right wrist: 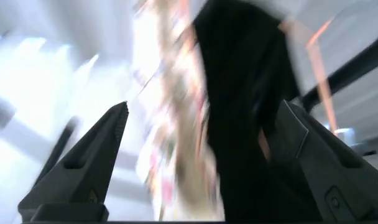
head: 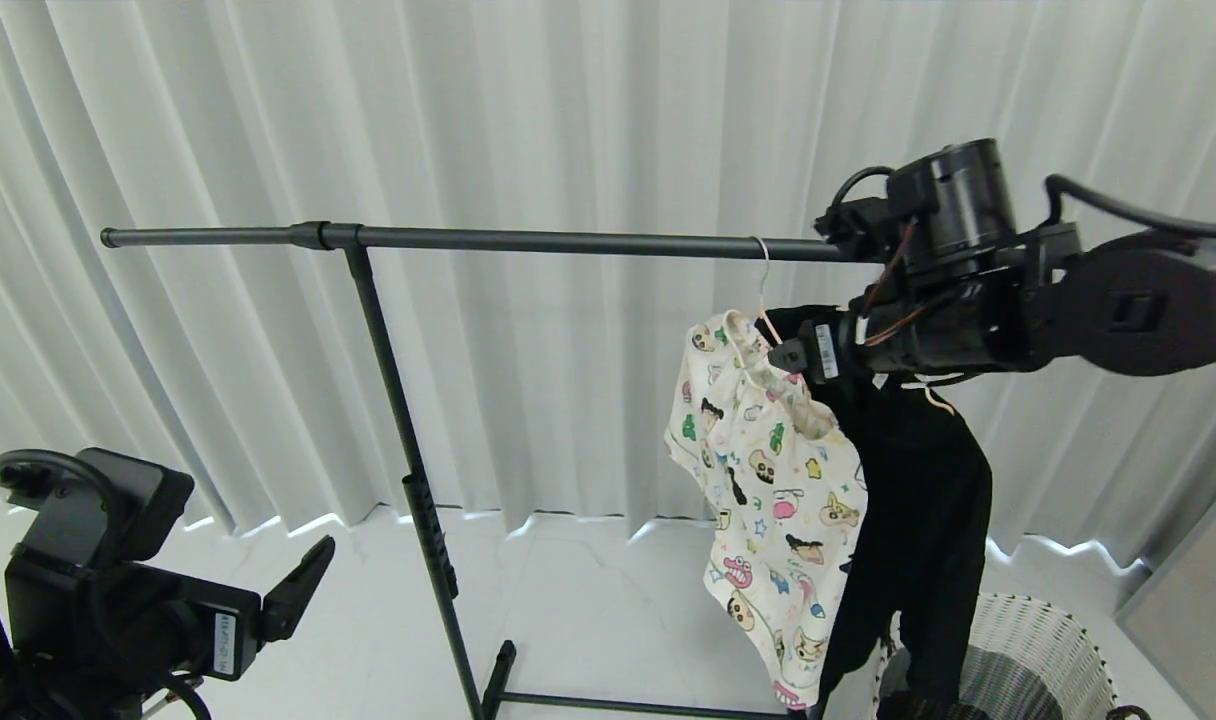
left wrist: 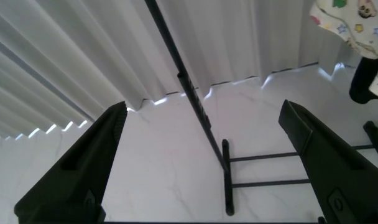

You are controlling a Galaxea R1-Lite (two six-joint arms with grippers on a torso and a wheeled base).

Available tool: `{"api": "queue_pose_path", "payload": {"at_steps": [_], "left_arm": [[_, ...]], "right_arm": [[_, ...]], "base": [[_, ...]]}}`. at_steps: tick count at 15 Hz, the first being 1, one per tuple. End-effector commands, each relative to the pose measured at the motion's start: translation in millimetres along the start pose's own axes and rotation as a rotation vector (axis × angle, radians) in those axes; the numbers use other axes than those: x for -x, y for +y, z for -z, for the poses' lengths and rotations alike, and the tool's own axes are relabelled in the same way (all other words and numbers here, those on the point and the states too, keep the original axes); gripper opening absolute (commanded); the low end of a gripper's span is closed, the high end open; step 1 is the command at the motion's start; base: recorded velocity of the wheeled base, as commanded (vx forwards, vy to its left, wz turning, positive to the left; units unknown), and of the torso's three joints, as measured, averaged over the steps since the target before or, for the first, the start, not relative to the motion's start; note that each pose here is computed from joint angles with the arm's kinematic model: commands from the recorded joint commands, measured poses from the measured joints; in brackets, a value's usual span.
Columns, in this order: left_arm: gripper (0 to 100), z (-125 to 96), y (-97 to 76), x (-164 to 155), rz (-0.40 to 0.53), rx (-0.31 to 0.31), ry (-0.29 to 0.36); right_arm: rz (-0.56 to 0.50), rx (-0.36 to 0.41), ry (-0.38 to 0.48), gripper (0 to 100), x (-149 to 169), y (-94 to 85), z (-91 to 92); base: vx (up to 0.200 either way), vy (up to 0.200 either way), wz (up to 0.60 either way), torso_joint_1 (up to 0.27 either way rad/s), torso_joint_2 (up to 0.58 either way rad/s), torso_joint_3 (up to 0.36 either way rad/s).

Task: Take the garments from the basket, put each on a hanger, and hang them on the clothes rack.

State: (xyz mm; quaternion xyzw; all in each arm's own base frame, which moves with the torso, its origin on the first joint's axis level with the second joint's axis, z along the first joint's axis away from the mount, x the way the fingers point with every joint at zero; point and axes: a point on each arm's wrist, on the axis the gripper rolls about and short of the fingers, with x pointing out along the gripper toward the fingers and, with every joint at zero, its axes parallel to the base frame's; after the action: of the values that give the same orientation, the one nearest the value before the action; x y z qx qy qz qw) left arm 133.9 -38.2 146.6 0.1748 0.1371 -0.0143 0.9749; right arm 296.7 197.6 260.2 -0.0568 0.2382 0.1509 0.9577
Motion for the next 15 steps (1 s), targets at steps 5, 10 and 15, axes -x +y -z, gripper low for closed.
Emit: {"api": "queue_pose_path", "payload": {"at_steps": [5, 10, 15], "left_arm": [[100, 3.3, 10.4, -3.1, -0.075, 0.022, 0.03], [100, 6.0, 14.3, -4.0, -0.104, 0.027, 0.047], [100, 7.7, 13.8, -3.6, -0.102, 0.026, 0.052]], "right_arm": [[0.019, -0.06, -0.013, 100, 51.9, -58.1, -7.4], [0.09, -0.017, 0.133, 100, 77.6, -84.3, 10.1], [0.088, 0.042, 0.183, 100, 85.4, -97.1, 38.1]], "base": [[0.0, 0.0, 0.0, 0.0, 0.0, 0.0], [0.0, 0.0, 0.0, 0.0, 0.0, 0.0], [0.0, 0.0, 0.0, 0.0, 0.0, 0.0]]}}
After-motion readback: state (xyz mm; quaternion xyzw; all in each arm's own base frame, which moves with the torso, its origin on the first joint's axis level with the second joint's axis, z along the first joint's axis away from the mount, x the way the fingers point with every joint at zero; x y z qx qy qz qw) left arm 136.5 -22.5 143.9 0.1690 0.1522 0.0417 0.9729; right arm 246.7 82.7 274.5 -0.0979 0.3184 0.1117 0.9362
